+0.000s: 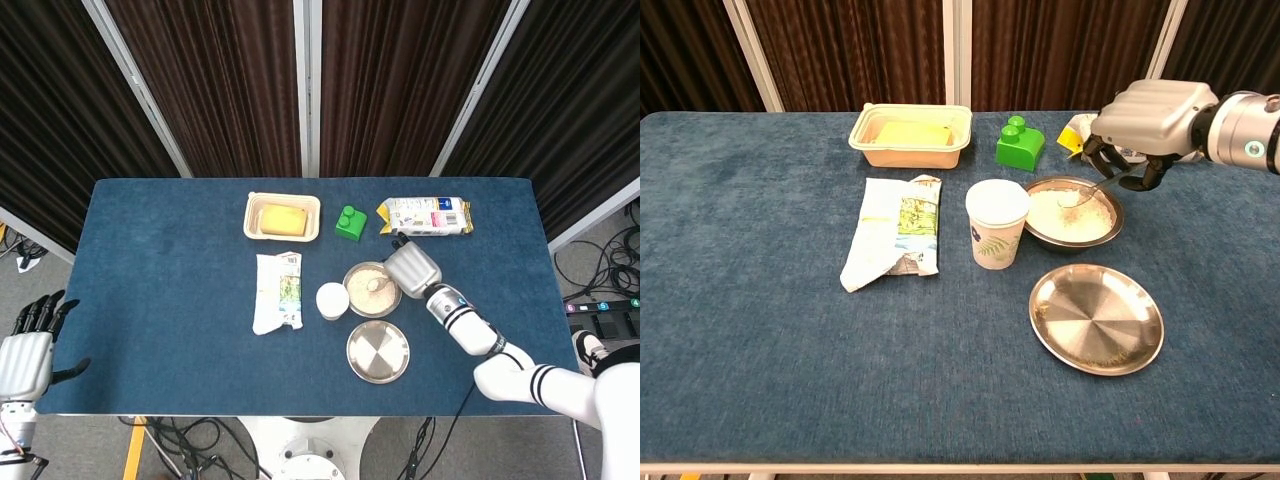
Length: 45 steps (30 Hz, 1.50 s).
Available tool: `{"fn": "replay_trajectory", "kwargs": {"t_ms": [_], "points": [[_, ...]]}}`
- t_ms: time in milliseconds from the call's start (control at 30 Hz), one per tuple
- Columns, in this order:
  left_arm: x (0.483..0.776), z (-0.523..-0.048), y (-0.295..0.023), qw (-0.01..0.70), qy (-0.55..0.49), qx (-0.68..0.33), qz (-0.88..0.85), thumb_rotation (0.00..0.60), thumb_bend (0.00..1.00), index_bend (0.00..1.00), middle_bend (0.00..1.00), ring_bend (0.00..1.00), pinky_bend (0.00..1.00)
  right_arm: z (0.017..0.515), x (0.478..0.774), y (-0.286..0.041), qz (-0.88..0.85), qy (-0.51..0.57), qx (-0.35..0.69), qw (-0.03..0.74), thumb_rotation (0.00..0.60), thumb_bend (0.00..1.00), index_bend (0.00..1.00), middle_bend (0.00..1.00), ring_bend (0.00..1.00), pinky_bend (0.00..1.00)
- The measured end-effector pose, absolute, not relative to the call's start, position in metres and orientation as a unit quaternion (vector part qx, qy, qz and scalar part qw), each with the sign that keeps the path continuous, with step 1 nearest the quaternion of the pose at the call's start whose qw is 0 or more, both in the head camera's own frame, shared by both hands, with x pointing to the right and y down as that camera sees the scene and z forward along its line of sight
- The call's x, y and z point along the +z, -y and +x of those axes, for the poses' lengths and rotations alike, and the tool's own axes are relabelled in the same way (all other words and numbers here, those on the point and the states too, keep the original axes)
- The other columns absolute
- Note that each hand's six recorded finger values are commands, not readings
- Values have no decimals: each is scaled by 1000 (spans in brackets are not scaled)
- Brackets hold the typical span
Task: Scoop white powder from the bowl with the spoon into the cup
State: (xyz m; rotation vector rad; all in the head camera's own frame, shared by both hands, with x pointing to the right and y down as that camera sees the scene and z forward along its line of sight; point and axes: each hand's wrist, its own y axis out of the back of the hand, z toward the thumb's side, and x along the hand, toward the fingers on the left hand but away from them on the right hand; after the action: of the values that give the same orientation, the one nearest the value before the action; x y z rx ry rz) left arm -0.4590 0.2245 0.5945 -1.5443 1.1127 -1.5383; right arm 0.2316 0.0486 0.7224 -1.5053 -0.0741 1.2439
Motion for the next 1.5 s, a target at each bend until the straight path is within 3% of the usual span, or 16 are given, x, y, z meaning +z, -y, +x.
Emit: {"fn": "replay_trajectory", "kwargs": {"t_ms": [467,833,1133,1500], "points": [[590,-457,-223,347,-425,-592,-591,600,74,221,179,92,110,242,698,-42,-665,83,501,548,600,327,607,579,243,147],[590,-456,-223,350,-421,-591,-592,600,74,221,179,92,110,197,672,-43,-696,75,444,559,600,327,607,582,243,144],[590,-457,-223,350,-423,-589,-593,600,74,221,180,92,110,161,676,-48,-652,-7,421,631,600,327,607,581,243,139],[589,-457,-222,350,-426,-587,-593,600,74,221,180,92,111,114,668,-56,-499,-127,352,782,600,327,608,580,243,109]]}}
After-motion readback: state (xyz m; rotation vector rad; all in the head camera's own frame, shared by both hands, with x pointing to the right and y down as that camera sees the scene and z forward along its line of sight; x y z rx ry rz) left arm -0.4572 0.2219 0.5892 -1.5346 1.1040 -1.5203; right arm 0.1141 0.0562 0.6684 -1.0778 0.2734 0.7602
